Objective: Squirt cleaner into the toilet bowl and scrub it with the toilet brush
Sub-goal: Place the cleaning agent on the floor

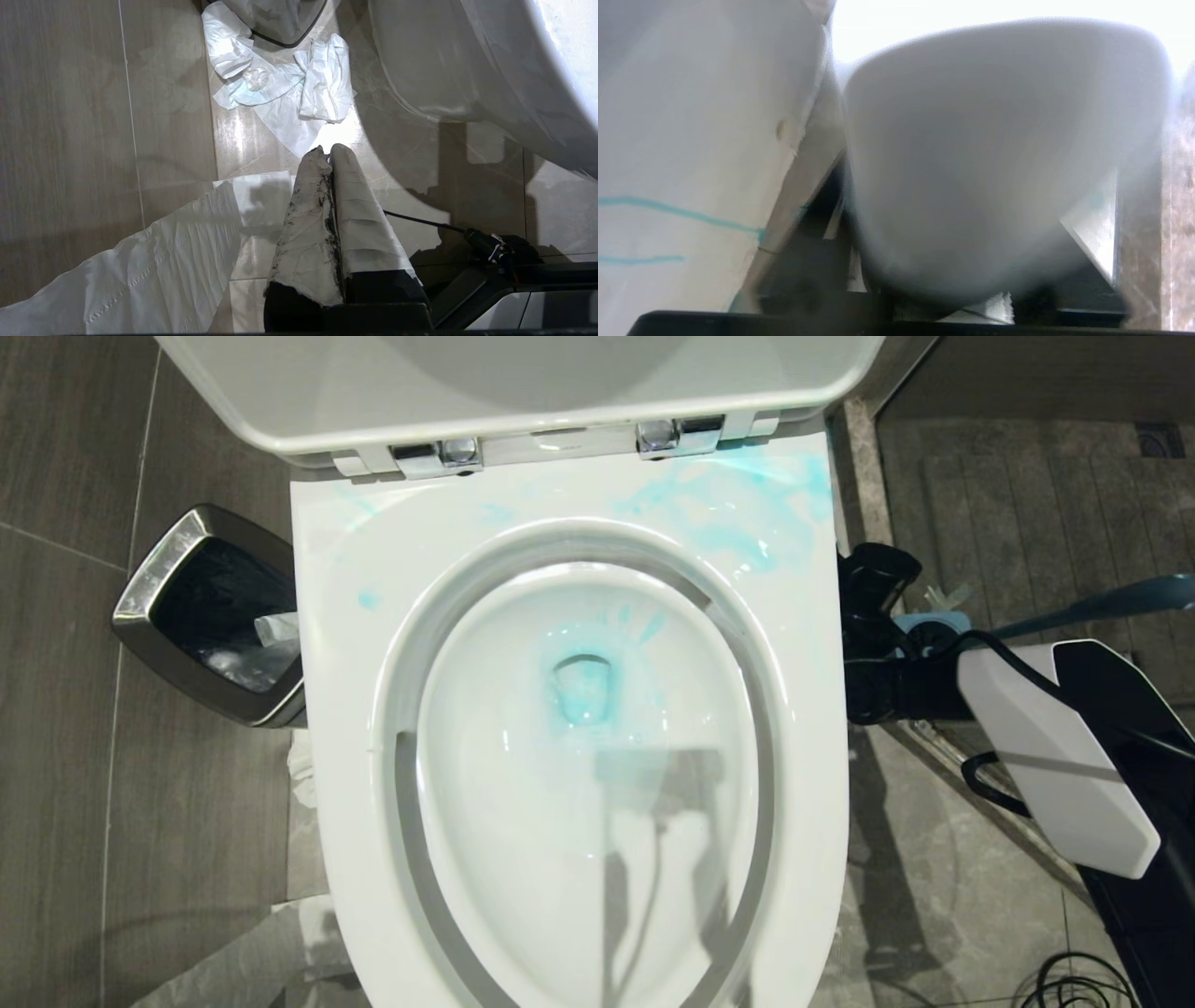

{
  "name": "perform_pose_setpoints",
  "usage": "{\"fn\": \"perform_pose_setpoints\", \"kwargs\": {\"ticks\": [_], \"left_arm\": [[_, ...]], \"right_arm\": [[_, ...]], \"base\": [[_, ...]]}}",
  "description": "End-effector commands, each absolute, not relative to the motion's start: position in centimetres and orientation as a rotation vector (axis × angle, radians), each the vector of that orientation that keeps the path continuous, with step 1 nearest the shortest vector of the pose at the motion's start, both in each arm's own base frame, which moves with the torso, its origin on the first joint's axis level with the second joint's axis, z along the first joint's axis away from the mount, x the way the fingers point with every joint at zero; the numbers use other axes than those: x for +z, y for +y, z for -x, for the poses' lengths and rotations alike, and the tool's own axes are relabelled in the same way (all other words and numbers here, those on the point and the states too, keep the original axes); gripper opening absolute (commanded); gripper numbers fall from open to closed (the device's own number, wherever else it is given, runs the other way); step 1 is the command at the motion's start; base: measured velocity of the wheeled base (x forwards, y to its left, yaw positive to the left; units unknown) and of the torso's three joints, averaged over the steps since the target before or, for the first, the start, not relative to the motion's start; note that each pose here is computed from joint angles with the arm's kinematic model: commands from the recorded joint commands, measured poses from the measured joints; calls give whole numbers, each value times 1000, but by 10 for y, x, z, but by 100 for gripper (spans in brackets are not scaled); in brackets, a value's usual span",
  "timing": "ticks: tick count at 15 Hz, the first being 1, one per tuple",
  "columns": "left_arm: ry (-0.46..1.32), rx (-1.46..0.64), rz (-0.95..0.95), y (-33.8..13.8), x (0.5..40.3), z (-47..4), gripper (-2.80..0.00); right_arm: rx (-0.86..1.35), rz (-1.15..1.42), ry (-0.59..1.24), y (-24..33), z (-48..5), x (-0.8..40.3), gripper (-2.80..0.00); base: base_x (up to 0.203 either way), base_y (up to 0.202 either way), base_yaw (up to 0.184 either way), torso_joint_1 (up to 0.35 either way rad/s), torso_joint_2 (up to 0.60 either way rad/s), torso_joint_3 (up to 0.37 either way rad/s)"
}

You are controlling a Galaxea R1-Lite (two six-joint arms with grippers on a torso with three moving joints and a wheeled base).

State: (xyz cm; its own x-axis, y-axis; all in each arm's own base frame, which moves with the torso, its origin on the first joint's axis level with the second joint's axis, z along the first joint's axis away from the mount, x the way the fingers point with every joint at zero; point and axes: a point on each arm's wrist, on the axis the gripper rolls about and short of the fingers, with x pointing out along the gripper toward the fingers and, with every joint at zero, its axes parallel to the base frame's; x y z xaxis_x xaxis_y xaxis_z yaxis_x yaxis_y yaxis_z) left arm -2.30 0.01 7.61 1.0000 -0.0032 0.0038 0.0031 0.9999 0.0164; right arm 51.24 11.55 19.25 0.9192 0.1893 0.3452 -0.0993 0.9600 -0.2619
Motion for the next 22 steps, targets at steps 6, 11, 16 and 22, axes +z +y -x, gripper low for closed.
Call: {"fn": "perform_pose_setpoints", "kwargs": {"ticks": [6,11,16,22], "left_arm": [[-3,-3,-20,0,76,23,-280],[-3,-5,-18,0,76,23,-280],[-3,-3,-9,0,76,23,-280],[-3,-3,-8,0,76,23,-280]], "right_arm": [[147,249,-350,115,-517,179,0],[132,252,-305,112,-510,177,0],[117,261,-181,105,-480,180,0],[70,270,-93,92,-422,189,-280]], "base": [[0,0,0,0,0,0],[0,0,0,0,0,0],[0,0,0,0,0,0],[0,0,0,0,0,0]]}}
